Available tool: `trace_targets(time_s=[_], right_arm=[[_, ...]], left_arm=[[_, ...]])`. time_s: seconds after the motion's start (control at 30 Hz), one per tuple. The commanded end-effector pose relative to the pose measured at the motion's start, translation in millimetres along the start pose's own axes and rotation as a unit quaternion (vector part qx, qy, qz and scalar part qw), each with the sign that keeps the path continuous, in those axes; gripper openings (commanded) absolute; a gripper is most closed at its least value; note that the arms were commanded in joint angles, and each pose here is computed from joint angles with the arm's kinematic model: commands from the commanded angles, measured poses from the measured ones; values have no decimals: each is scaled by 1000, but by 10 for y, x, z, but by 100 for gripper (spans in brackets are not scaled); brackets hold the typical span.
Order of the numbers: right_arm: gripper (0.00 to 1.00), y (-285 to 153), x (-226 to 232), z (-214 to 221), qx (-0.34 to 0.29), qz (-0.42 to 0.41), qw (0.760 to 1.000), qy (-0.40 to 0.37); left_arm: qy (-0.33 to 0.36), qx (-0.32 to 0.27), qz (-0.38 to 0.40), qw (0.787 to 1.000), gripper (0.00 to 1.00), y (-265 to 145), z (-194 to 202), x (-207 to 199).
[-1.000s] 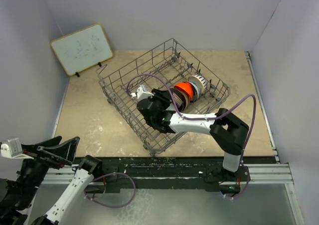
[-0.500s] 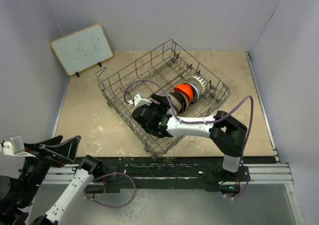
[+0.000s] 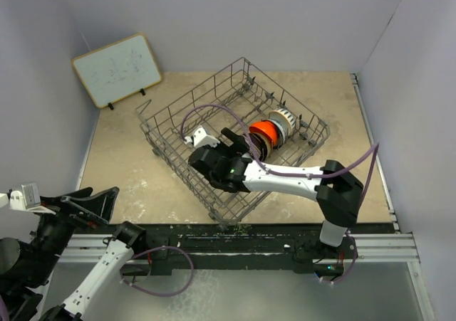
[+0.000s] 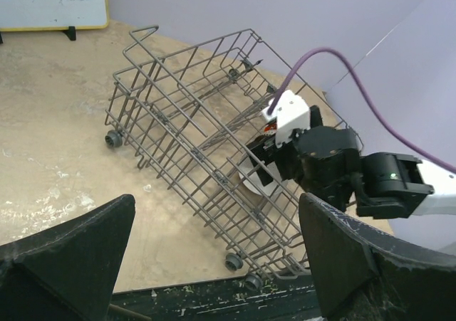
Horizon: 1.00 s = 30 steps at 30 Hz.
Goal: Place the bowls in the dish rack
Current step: Adjust the bowl in the dish rack.
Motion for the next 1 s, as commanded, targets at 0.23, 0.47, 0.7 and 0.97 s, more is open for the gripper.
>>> trace_targets(time_s=[0.23,0.47,0.7,0.97], right_arm=[[100,-185,-361,-425,-29,-42,990,131],[94,92,-681,-319,15,-36,976,215],[67,150,-853,-287,13,-72,966,246],[7,294,-865,-99,38,-66,966,248]], left_arm=[[-1,7,-2,1000,99,171,-84,-62],[1,20,-4,1000,99,237,-87,-80],[7,37,-3,999,99,400,-64,-114],[13,56,4,998,99,575,-35,-159]])
Point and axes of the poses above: each gripper's point midway between its finger pads, its own y axis out along the fingers, its own x axis along the line the jaws close on, z = x × y, the point moved 10 cm from there along -y, back along the fingers, and after that the axes turned 11 degrees about y, right-handed, at the moved point
